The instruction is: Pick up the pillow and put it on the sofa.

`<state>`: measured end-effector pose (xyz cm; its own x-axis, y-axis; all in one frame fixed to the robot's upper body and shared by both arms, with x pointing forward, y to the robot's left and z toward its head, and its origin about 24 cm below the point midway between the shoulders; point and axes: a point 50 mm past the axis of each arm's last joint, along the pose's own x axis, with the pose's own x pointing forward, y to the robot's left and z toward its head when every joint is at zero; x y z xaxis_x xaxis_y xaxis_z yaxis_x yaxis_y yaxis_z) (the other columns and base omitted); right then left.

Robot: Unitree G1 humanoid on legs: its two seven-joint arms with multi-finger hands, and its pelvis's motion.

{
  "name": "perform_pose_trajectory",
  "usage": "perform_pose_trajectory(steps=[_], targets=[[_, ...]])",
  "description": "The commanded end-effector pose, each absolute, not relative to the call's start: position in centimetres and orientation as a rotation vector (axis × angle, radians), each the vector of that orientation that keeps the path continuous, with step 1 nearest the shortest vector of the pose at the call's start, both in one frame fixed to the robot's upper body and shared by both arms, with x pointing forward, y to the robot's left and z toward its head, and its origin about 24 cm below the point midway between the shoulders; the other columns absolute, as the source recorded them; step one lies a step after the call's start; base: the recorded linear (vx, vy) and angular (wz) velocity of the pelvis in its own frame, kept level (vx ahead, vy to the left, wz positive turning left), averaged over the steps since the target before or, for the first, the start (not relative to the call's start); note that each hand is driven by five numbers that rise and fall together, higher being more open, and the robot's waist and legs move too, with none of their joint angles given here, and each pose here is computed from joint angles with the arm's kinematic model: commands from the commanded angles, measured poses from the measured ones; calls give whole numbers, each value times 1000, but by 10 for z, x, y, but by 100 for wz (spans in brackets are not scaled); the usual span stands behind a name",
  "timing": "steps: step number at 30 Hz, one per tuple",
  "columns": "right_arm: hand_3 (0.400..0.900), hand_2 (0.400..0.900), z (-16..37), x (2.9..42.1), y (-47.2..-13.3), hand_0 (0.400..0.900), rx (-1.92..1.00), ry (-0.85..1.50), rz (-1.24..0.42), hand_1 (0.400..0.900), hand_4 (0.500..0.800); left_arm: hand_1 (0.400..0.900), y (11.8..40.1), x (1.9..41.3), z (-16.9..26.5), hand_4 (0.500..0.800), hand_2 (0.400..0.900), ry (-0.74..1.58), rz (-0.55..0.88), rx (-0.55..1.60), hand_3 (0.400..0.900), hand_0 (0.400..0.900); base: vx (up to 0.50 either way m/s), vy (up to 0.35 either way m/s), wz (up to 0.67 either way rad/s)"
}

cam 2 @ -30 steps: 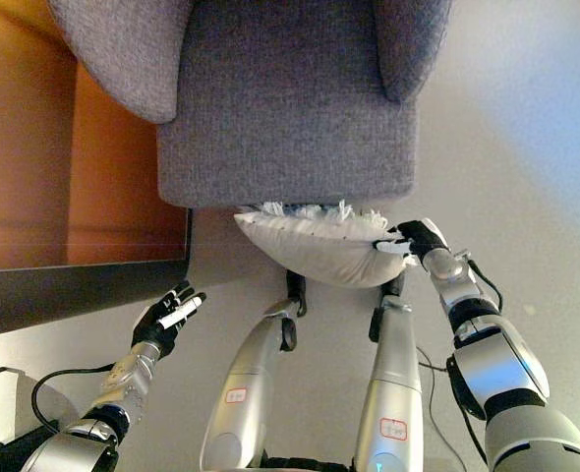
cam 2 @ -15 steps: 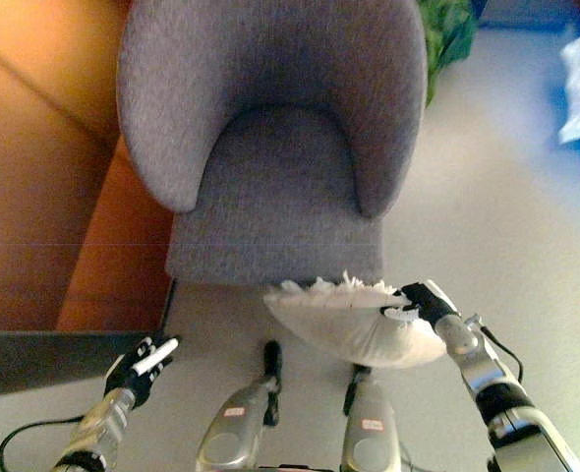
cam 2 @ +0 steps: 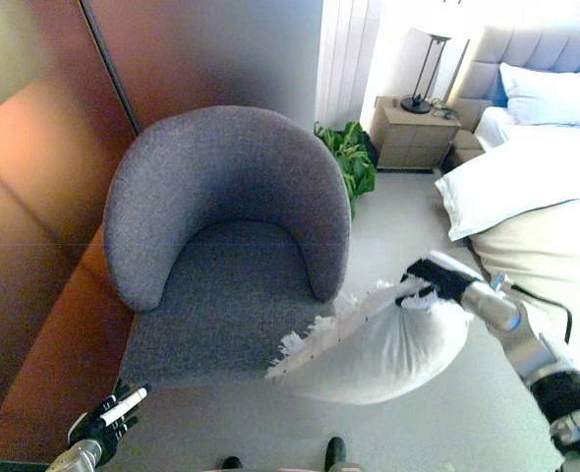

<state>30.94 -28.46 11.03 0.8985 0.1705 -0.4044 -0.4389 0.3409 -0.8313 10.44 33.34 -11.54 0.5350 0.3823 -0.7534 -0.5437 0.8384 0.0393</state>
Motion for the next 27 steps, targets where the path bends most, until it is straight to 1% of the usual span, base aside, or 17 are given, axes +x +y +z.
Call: perform_pose_trajectory(steps=[1, 8, 10, 14, 22, 27], targets=[[400, 400, 269, 347, -242, 400, -1217, -309, 301, 400, 500, 900, 356, 108, -102, 800, 900, 823, 570, -94, 900, 900, 0, 0, 0], [400, 400, 313, 366, -215, 400, -1306, -372, 322, 400, 500, 900, 356, 112, -101, 800, 900, 835, 567, -92, 900, 900, 36, -16, 9], [400, 400, 317, 372, -206, 400, -1329, -371, 327, 400, 500, 900, 353, 113, -102, 800, 900, 834, 559, -94, 900, 900, 56, 0, 14], [400, 400, 319, 384, -199, 400, -1327, -349, 321, 400, 500, 900, 344, 118, -106, 800, 900, 839, 529, -93, 900, 900, 60, -9, 23], [400, 400, 305, 402, -205, 400, -1371, -236, 275, 400, 500, 900, 324, 126, -114, 800, 900, 826, 461, -128, 900, 900, 67, -14, 35], [400, 400, 298, 408, -226, 400, -1379, -125, 183, 400, 500, 900, 318, 123, -117, 800, 900, 835, 432, -135, 900, 900, 78, -23, 33]])
